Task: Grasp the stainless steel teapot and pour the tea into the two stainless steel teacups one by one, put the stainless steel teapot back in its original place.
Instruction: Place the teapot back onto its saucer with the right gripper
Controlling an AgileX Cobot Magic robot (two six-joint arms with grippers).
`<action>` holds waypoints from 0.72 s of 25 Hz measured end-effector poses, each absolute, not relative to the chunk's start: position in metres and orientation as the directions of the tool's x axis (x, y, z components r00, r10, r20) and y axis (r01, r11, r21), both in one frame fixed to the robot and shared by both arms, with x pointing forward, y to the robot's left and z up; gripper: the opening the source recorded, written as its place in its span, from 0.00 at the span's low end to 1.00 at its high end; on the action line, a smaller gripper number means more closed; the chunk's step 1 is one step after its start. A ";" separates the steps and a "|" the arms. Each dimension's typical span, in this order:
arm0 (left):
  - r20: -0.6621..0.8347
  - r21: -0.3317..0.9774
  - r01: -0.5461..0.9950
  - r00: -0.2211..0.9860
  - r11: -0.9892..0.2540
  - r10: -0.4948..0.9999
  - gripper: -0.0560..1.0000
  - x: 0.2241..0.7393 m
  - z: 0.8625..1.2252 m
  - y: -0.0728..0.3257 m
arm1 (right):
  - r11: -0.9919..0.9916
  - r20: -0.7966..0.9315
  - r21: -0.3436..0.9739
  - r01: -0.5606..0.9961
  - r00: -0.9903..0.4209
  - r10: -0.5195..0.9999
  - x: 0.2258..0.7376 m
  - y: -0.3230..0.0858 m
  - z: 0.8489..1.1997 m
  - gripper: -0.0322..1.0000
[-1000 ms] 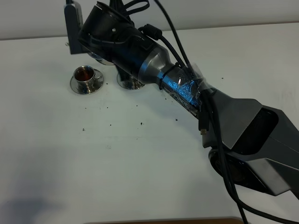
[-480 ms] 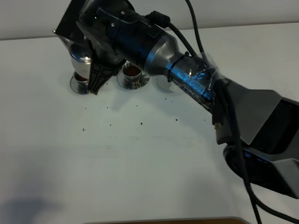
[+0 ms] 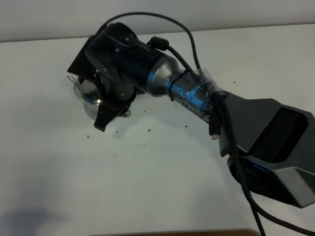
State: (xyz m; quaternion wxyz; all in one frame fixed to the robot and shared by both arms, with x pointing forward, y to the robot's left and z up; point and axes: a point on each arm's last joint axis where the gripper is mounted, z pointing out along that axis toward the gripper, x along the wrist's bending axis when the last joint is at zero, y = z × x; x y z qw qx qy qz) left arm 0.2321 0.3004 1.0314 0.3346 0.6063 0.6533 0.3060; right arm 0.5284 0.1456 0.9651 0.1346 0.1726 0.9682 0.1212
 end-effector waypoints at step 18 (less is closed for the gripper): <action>-0.066 0.806 0.587 -0.041 0.078 0.997 0.41 0.232 1.031 0.300 | 0.847 -0.230 0.363 0.387 -0.844 0.484 0.563 0.085 1.038 0.21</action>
